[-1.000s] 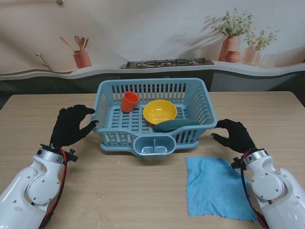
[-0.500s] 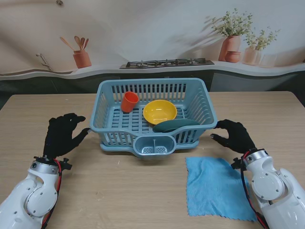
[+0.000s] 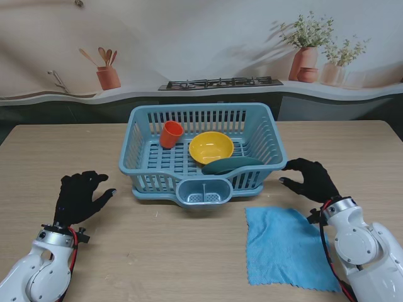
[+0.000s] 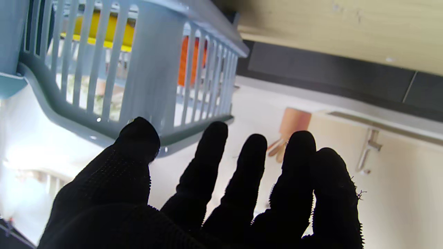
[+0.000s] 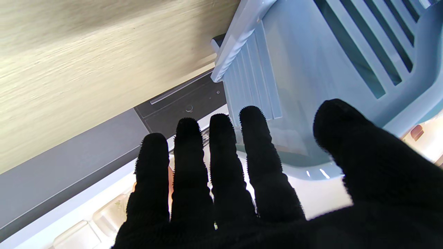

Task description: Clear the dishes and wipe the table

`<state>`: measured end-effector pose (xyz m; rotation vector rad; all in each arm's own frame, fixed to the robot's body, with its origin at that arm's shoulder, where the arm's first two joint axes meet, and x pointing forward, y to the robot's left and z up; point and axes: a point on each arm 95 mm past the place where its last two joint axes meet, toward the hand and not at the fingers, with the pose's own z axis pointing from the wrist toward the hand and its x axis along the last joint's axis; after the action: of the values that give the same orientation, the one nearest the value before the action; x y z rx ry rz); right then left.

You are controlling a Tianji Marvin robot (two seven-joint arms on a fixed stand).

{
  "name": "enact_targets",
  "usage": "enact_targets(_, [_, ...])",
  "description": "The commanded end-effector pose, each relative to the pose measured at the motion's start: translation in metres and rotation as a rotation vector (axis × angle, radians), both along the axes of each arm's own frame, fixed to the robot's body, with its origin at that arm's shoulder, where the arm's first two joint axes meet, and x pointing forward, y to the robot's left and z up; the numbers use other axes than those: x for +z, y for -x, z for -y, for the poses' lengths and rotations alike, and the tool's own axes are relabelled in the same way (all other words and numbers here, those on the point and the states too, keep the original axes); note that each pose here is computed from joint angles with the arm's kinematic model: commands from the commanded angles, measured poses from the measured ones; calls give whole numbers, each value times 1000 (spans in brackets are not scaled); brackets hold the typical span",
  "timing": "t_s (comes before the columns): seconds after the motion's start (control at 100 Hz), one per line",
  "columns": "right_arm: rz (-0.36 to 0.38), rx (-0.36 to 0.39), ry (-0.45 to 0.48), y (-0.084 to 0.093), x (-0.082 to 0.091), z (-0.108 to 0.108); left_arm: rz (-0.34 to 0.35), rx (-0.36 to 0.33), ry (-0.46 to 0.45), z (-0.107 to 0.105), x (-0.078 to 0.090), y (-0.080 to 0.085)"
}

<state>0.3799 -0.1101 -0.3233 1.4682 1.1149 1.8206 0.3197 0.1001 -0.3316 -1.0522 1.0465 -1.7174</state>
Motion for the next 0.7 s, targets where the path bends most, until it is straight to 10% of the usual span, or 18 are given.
enact_targets(0.0, [-12, 16, 12, 3, -1, -1, -34, 3, 3, 0, -4, 4])
enact_targets(0.69, [-29, 29, 71, 12, -5, 11, -98, -20, 77, 9, -4, 1])
